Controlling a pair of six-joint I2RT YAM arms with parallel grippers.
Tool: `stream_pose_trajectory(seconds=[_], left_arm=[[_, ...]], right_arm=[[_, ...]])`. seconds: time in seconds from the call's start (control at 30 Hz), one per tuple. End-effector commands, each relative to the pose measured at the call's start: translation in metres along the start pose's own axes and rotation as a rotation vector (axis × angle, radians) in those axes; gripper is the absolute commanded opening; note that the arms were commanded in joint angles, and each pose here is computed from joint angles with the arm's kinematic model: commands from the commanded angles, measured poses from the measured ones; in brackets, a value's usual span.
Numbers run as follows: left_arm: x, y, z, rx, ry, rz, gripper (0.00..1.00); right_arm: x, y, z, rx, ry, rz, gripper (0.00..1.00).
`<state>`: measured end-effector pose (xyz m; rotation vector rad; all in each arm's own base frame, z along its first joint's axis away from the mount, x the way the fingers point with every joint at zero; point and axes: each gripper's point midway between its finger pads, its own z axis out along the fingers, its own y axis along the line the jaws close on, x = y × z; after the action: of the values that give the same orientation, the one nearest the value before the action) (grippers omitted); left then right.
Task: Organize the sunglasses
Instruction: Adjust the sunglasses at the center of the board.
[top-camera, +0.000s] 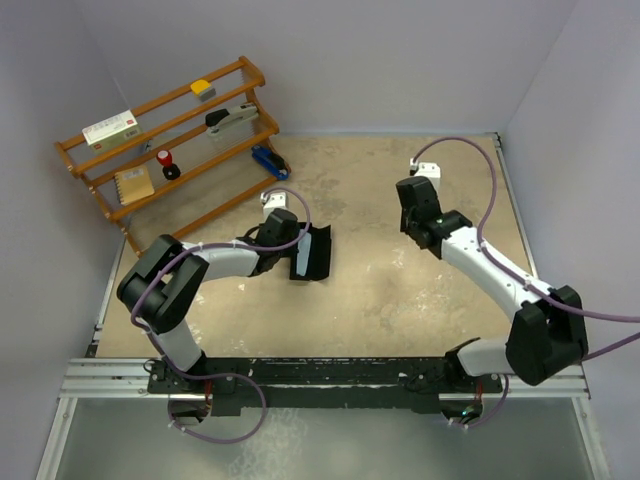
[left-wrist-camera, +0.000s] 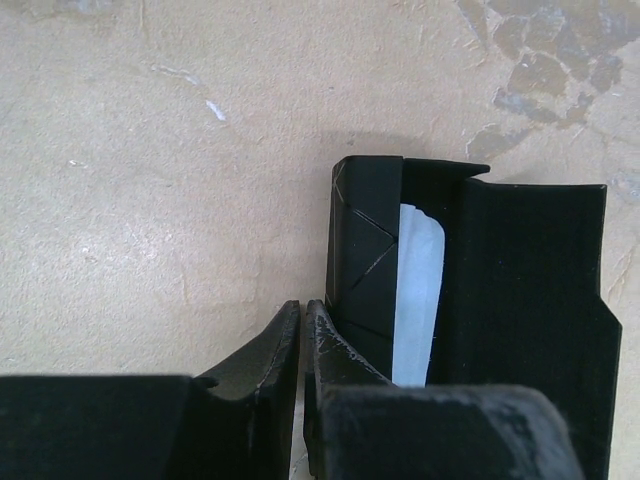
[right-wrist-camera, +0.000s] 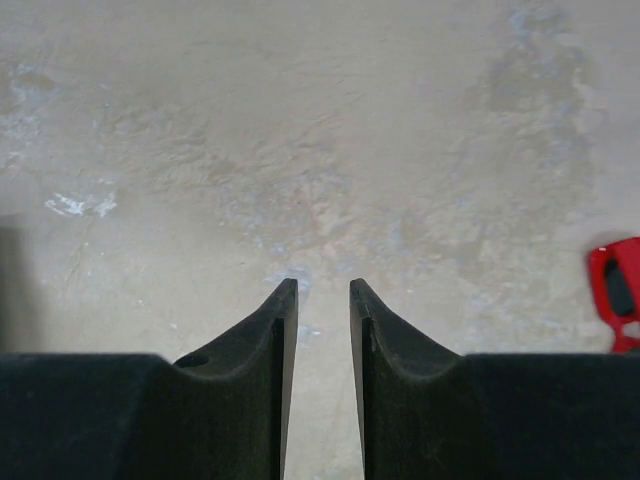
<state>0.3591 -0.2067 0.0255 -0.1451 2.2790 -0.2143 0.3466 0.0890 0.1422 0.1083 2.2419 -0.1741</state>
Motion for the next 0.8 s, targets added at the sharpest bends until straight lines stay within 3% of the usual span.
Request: stream_pose_trajectory(seconds=[0.0,0.27,0.5,0.77], left_arm=[[-0.02,-0.02,-0.008,0.079,-0.061,-0.049,0.03],[-0.018,-0.022,-0.006,0.096,-0.065,-0.061,0.04],[-0.014,-0.027,-0.005,0.131,-0.059,-0.065,0.04],[-0.008,-0.033,-0.004,0.175,-0.043,-0.073,0.04]], right_arm=[[-0.027,-0.041,-0.022,0.132,0.042,-0.074,0.31],[-0.042,-0.068,-0.042,0.226,0.083,-0.104,0.35],[-0.022,-0.096,-0.034,0.251,0.263,-0.122,0.38],[0.004,-0.133,-0.018,0.294,0.386,0.027,0.41]])
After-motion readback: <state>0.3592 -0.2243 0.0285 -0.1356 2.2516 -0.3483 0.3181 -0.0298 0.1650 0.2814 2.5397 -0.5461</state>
